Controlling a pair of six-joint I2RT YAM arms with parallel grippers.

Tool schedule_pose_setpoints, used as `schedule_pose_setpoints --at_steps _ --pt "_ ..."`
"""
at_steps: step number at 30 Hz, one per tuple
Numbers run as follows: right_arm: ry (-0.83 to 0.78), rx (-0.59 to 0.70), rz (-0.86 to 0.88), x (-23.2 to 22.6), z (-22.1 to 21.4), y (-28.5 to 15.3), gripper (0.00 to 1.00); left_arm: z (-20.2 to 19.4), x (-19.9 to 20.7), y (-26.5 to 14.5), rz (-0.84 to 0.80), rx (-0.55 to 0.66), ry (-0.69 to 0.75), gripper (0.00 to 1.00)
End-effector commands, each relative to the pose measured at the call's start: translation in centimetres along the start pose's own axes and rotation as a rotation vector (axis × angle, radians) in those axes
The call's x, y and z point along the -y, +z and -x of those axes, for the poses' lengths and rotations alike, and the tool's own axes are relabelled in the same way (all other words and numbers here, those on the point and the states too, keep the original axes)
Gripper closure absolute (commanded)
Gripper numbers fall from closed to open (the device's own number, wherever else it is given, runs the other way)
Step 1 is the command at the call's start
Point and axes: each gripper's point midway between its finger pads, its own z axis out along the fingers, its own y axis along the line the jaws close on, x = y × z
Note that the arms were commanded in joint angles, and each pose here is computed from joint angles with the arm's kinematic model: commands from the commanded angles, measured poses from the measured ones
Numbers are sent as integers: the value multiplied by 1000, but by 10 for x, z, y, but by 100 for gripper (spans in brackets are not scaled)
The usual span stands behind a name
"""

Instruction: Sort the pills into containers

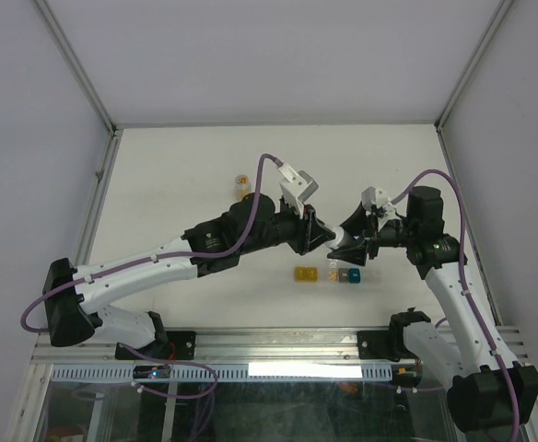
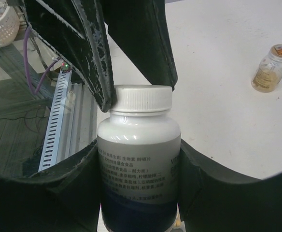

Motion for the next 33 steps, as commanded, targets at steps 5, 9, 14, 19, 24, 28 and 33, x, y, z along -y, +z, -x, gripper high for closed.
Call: schedule_pose_setpoints --at_steps 5,9,14,19,24,28,33 --pt "-75 23 15 -1 15 0 100 5 35 -19 -430 -30 312 100" --pt "-77 23 14 -1 16 0 100 -1 22 -32 -630 -57 453 98" --pt "-78 21 9 0 15 -1 100 23 14 -30 -581 -13 463 81" --pt "-76 21 11 0 15 0 100 36 11 -34 -487 66 318 51" --pt "-74 21 12 0 15 0 100 45 -13 -38 -281 165 41 18" --pt "-70 20 12 0 14 0 100 34 -22 -33 -161 134 -85 19" --pt "-67 19 11 1 13 0 100 28 -13 -18 -85 85 -75 19"
